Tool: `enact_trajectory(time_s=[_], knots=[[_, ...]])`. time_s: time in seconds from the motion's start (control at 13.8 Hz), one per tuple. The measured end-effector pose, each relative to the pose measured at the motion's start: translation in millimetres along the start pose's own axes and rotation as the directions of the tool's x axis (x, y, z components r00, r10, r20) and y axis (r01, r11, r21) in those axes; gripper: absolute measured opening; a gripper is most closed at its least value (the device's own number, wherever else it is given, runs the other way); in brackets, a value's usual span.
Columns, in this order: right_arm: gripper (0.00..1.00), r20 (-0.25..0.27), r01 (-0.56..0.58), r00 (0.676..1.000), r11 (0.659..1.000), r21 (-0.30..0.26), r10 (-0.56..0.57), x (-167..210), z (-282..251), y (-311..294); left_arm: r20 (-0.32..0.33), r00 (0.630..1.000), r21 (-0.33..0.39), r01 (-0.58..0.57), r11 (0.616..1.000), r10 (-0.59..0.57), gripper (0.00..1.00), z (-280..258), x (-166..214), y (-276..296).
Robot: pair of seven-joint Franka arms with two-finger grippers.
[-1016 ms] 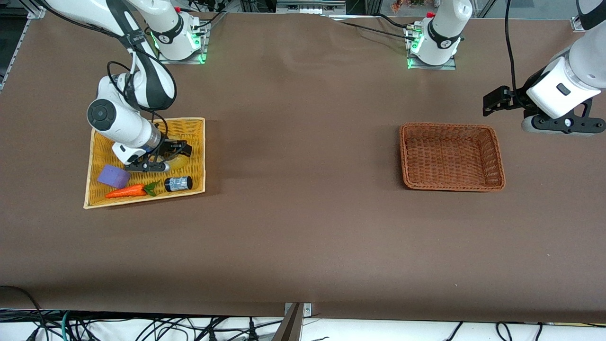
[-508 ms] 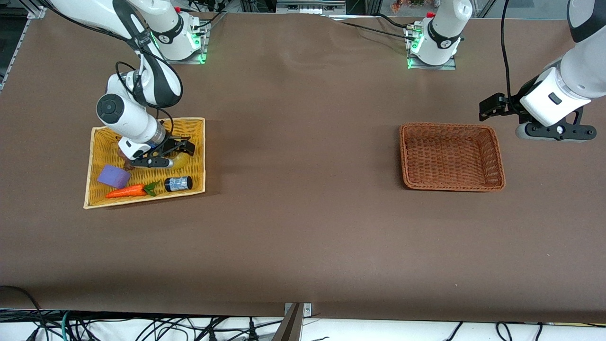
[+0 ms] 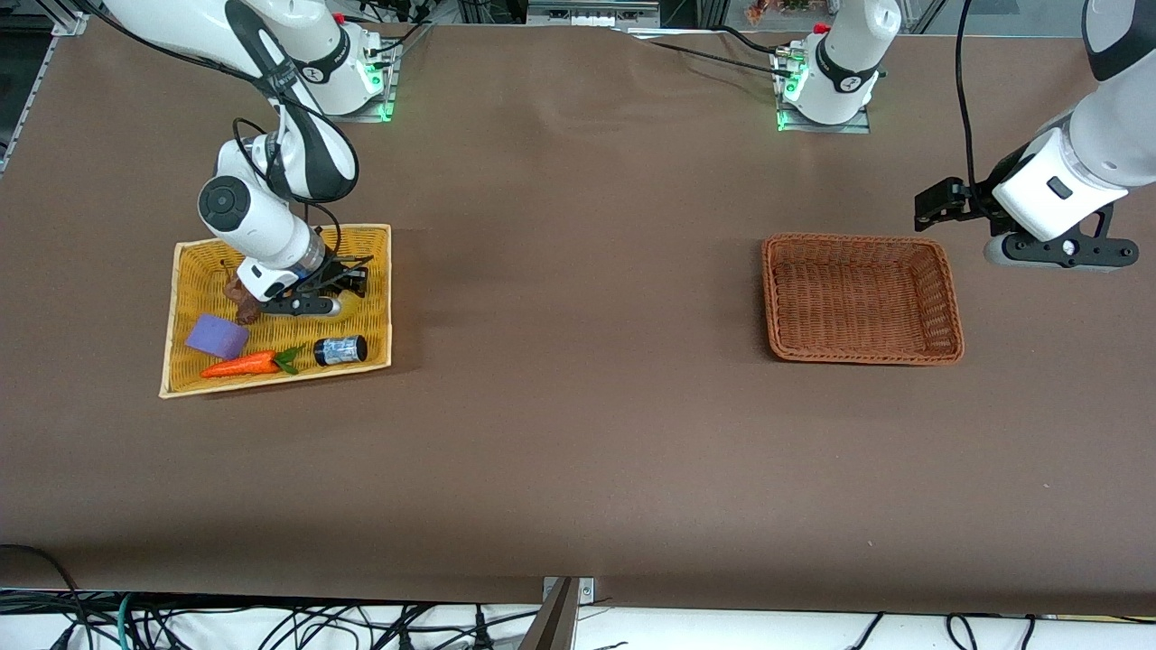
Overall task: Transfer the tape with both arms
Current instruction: 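Close the right gripper on the tape roll's rim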
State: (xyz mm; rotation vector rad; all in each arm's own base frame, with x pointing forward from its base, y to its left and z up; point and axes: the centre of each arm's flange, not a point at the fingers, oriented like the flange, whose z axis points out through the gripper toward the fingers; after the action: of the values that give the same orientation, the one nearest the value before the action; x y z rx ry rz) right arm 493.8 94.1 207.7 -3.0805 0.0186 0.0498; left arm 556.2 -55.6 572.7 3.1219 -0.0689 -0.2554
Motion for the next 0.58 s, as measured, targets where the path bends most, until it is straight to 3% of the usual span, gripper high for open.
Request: enact_trajectory(time_s=[0.36, 0.58], knots=[[0.21, -0.017, 0.015, 1.000, 1.000, 0.000, -0.015, 7, -21, -3, 0.000, 1.000, 0.000, 0.001, 1.000, -0.001, 1.00, 0, 0, -1], [0.21, 0.018, 0.034, 0.999, 0.999, -0.003, -0.034, 24, -78, -23, -0.001, 1.000, 0.000, 0.001, 1.000, -0.001, 1.00, 0, 0, -1]])
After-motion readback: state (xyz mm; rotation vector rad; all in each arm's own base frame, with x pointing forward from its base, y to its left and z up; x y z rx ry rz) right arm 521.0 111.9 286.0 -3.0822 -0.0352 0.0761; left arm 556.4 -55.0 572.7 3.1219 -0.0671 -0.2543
